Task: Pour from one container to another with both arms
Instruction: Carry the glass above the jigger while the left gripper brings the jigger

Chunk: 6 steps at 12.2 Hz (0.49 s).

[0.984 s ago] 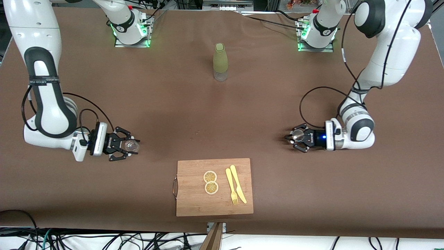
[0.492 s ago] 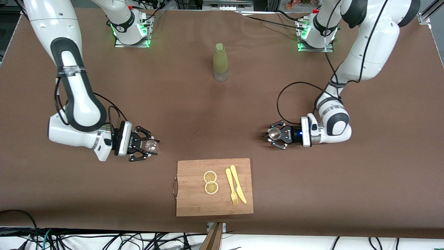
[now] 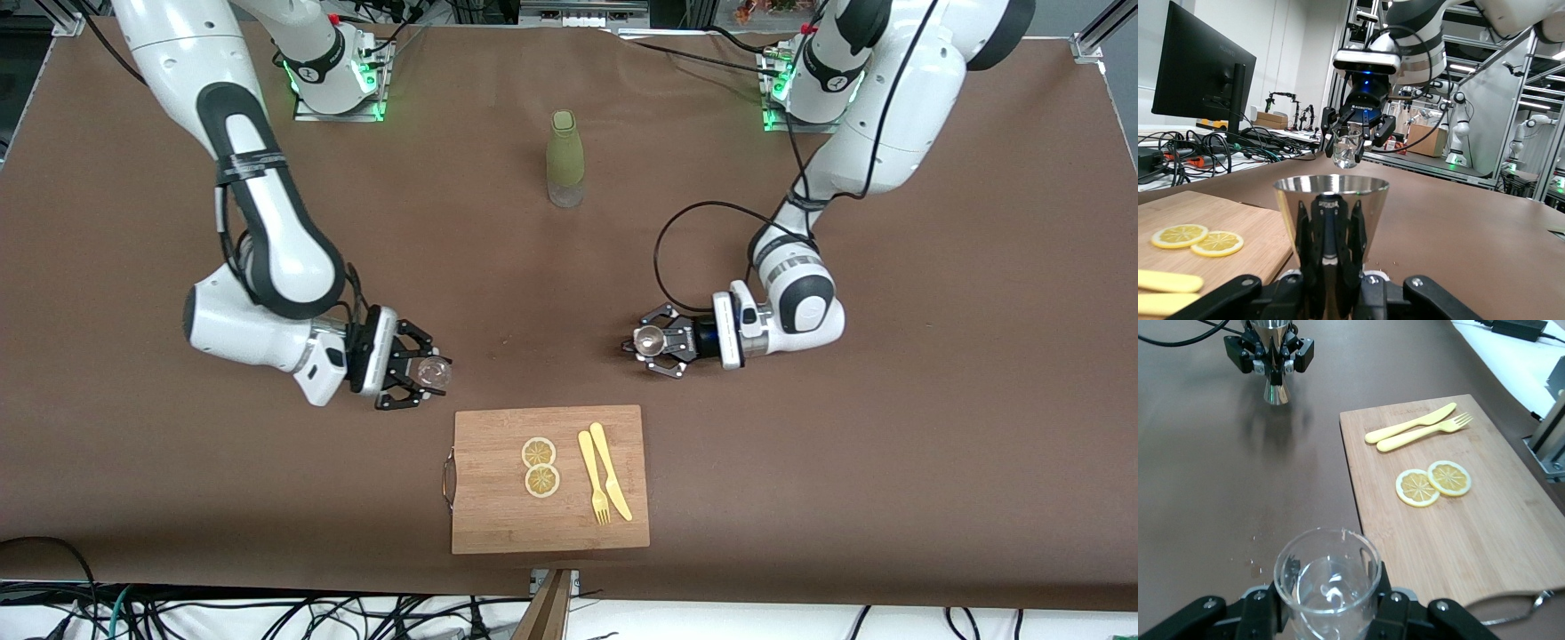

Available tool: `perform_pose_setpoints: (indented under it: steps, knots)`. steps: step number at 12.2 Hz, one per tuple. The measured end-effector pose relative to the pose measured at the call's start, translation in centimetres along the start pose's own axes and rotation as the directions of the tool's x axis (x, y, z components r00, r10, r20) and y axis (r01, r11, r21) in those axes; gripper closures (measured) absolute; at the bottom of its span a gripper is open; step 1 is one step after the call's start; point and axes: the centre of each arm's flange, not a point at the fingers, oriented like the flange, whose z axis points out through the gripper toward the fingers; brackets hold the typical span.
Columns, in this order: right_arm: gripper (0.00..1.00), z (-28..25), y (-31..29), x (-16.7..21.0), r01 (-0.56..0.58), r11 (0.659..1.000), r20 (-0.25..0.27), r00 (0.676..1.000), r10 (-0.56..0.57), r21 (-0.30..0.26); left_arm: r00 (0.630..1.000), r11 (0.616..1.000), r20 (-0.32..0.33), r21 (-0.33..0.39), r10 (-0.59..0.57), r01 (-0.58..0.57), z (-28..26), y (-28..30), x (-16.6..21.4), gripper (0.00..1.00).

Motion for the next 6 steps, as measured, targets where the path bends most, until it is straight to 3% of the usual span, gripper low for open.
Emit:
perform_pose_setpoints:
  steps: [6]
  knots:
    - [0.5, 3.4, -2.4, 4.4, -0.015, 1.0, 0.085, 0.996, 0.016, -0.011, 1.0, 0.997, -0.015, 0.08, -0.019, 0.02, 6.6, 3.2, 0.3, 0.91]
